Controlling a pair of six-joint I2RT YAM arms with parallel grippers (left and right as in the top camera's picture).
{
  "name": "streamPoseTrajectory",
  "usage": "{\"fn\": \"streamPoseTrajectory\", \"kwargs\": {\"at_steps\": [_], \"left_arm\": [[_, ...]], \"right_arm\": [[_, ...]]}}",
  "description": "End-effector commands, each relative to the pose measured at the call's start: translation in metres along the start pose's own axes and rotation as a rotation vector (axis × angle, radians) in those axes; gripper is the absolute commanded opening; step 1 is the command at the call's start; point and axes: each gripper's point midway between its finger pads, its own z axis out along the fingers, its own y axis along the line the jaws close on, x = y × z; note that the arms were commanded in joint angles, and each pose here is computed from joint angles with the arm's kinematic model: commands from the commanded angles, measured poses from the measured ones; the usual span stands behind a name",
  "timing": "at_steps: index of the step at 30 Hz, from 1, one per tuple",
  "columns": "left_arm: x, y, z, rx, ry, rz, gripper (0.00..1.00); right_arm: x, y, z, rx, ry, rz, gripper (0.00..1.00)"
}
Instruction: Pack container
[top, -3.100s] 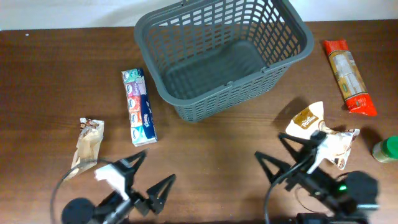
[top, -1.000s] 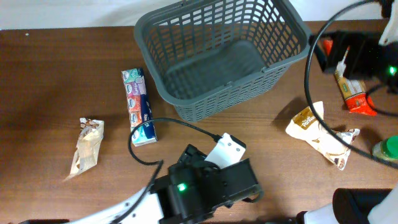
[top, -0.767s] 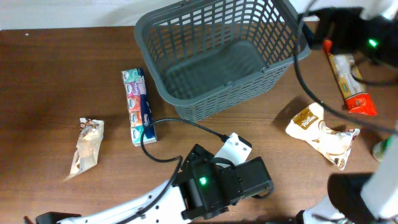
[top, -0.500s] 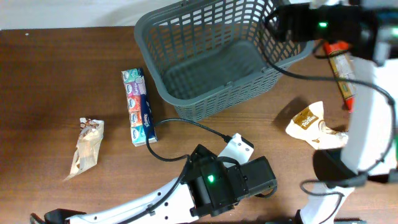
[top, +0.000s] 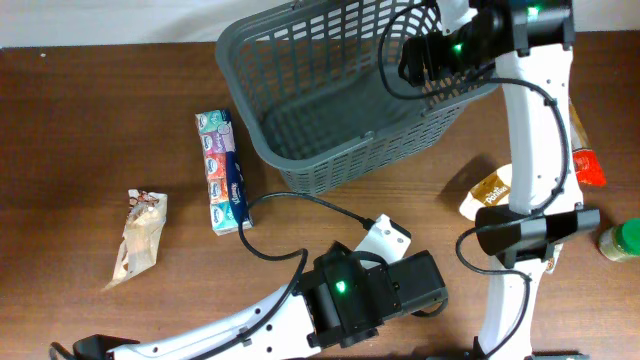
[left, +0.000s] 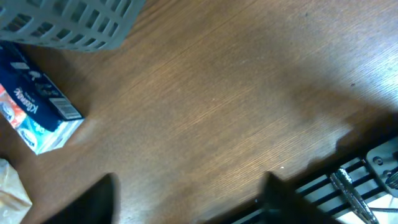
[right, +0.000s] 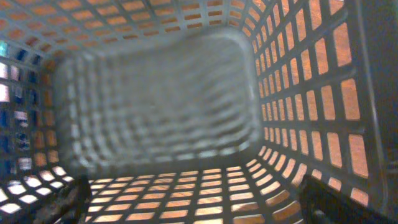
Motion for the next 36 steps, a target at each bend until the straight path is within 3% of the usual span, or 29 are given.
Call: {"fn": "streamPoseTrajectory", "kwargs": {"at_steps": [1,3,4,9,22,27,36], "left_arm": [[-0.009,-0.006,0.002,-0.003,-0.024,-0.022,0.02],[-0.015,0.0,0.005,-0.044,-0.053,-0.073,0.02],[-0.017,0.002,0.006,-0.061,-0.064,-0.09,0.02],[-0.028,0.009,0.009,-0.102,-0.106,-0.119,0.02],[-0.045,0.051,0.023,-0.139,-0.091,-0.267,0.02],[-0.061,0.038,0.031,-0.044,-0.105,-0.245,0.02],[-0.063,0.04,0.047,-0.069,-0.076,-0.249,0.02]], "right_arm": [[0.001,-0.004,0.0,0.033,0.005,0.002,0.46],[0.001,-0.006,0.0,0.04,0.005,0.006,0.14],[0.001,-0.009,0.0,0.062,0.006,0.031,0.04],[0.002,-0.039,-0.004,0.236,-0.006,0.181,0.04],[0.016,-0.04,0.011,0.236,0.064,0.185,0.04],[0.031,-0.042,0.027,0.242,0.139,0.187,0.04],[0.037,-0.043,0.029,0.244,0.164,0.187,0.04]]}}
